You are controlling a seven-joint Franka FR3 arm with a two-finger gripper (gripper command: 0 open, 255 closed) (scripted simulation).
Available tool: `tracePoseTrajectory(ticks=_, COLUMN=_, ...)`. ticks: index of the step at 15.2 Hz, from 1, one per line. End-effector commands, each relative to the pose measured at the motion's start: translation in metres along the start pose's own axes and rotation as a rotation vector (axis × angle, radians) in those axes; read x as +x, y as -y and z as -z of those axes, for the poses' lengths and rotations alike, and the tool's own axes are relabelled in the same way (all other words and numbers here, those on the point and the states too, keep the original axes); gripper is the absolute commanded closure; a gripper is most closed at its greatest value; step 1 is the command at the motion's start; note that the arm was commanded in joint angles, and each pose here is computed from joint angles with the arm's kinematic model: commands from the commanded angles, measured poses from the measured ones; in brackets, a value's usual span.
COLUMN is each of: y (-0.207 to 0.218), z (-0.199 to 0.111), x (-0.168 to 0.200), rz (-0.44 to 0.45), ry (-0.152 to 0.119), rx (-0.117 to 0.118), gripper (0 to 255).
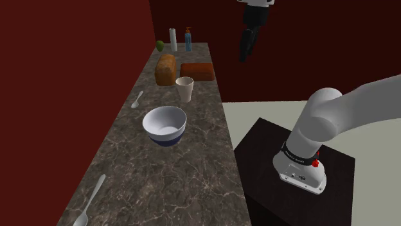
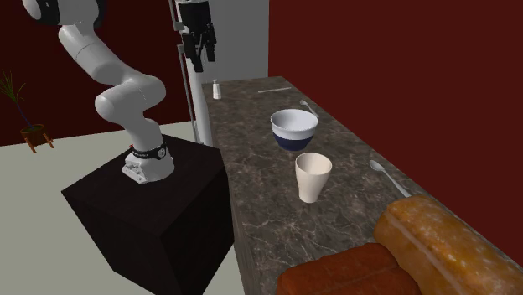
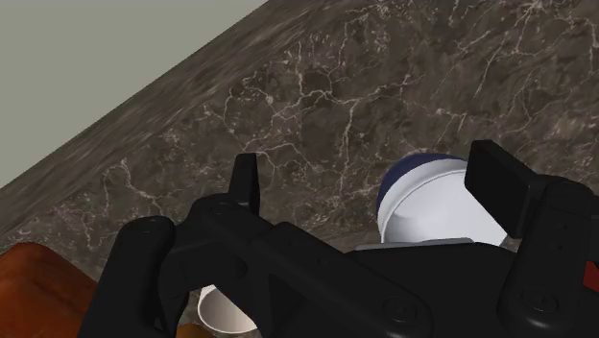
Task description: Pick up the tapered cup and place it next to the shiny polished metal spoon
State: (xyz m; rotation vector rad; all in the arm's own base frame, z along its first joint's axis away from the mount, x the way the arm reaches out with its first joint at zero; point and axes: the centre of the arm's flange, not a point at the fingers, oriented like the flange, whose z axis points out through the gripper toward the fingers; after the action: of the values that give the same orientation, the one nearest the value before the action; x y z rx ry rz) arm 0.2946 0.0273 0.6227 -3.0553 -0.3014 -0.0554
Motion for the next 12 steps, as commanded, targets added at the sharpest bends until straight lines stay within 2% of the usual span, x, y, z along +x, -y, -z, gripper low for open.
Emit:
tracePoseTrajectory(ticks=1, y=0.0, z=0.0, x=0.0, rz=0.0, ry=0.0, rx=0.0, gripper=0)
tracePoseTrajectory(ticks=12, y=-0.057, z=-0.075, x=0.111, rz=-0.047, ry=-0.008, rx=0.029, gripper=0)
